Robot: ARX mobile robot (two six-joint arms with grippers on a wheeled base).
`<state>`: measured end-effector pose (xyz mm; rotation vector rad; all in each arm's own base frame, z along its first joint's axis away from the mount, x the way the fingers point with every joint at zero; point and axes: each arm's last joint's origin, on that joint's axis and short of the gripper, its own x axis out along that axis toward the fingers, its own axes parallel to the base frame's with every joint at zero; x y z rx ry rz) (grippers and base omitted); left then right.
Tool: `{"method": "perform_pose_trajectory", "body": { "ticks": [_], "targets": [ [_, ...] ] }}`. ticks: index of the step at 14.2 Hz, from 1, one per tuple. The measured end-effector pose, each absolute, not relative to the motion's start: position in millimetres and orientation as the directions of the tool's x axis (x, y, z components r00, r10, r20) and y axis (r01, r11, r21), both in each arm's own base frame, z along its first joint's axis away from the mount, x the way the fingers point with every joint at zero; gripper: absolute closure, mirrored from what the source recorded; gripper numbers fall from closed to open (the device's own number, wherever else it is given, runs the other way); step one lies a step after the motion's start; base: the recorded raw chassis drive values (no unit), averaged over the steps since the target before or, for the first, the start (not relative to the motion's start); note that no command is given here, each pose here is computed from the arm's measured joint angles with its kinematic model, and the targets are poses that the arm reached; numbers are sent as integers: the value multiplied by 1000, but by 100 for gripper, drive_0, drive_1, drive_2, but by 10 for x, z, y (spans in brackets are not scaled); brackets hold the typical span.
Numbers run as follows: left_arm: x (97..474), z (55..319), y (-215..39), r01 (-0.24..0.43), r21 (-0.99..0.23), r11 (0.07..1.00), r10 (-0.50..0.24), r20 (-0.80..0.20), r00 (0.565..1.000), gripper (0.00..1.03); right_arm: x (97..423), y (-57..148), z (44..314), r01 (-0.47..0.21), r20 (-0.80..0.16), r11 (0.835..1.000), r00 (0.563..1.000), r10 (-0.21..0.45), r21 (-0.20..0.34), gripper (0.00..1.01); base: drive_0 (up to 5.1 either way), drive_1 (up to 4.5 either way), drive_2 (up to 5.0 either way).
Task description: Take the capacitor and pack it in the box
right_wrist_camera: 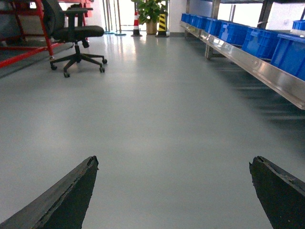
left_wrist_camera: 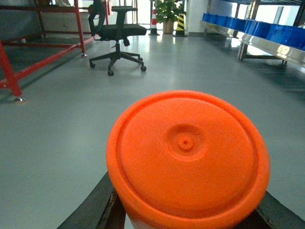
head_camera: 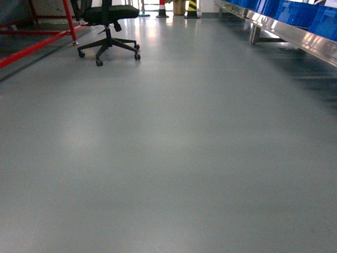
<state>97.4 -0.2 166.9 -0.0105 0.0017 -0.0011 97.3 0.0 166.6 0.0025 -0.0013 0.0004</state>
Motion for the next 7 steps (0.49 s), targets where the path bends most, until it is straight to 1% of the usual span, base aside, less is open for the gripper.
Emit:
{"method": "perform_pose_trajectory", "body": {
  "ticks": [7],
  "targets": [
    [974, 1672, -2, 1, -10, 1000, -1, 1, 1000, 59, 973, 0, 1668, 0, 3, 1000, 1000, 0, 2, 3, -497, 249, 249]
  ]
}}
